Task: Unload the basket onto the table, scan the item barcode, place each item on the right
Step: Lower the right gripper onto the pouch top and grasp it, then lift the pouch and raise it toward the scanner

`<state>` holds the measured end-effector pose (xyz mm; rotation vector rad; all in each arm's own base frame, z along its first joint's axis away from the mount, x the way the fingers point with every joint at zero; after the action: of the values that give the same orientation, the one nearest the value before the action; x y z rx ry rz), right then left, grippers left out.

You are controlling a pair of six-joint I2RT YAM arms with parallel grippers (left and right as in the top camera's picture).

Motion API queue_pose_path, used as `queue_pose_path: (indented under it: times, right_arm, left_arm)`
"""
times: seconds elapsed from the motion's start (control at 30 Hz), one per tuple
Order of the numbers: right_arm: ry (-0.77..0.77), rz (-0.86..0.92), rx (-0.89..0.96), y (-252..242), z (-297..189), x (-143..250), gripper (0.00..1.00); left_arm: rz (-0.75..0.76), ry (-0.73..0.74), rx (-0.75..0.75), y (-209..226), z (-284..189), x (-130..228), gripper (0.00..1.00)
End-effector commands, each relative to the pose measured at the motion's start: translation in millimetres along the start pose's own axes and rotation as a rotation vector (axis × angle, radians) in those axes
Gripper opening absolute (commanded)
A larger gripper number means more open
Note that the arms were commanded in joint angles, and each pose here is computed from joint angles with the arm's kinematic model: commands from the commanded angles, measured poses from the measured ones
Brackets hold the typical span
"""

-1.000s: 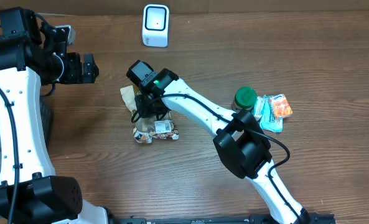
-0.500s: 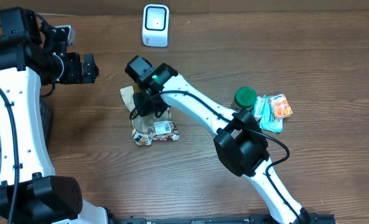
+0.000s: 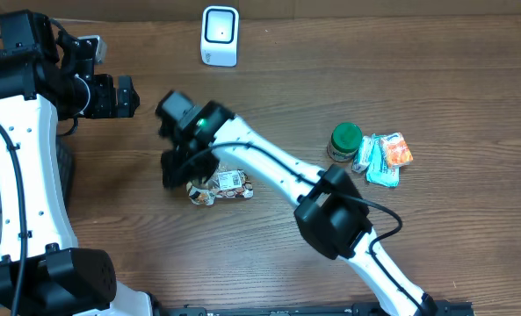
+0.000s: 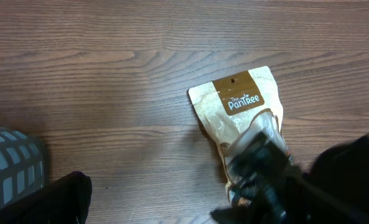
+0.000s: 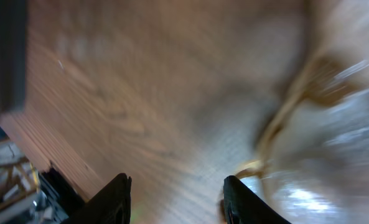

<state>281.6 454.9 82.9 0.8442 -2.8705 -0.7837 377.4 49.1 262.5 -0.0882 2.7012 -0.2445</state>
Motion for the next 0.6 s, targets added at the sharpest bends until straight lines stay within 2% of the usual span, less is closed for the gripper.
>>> queue_pose_path:
  times: [0.0, 0.13, 0.33, 0.57]
  right_arm:
    - [0.084, 0.011, 0.005, 2, 18, 24, 0.45]
    - [0.150, 0.063, 0.164, -28, 14, 43, 0.45]
    - [0.235, 0.170, 0.458, -101, -22, 62, 0.49]
    - [0.210, 0.243, 0.592, -177, -64, 50, 0.49]
  left_arm:
    - [0.035, -0.028, 0.007, -5, -8, -4, 1.00]
    - [0.035, -0.028, 0.007, -5, -8, -4, 1.00]
    - [0.035, -0.027, 0.007, -5, -8, -4, 1.00]
    - [0.035, -0.027, 0.007, -5, -8, -4, 0.99]
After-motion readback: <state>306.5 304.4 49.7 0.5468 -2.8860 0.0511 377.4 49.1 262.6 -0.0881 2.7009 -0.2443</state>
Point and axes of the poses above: each gripper's point midway between its finger pads, its own z axis out along the fingers, its own y axis along the line the jaws close on, x = y × z, the point moved 2 cm from there along -z, back along the fingers, and after that the axes turned 3 degrees about -z, right-handed, at the moved point
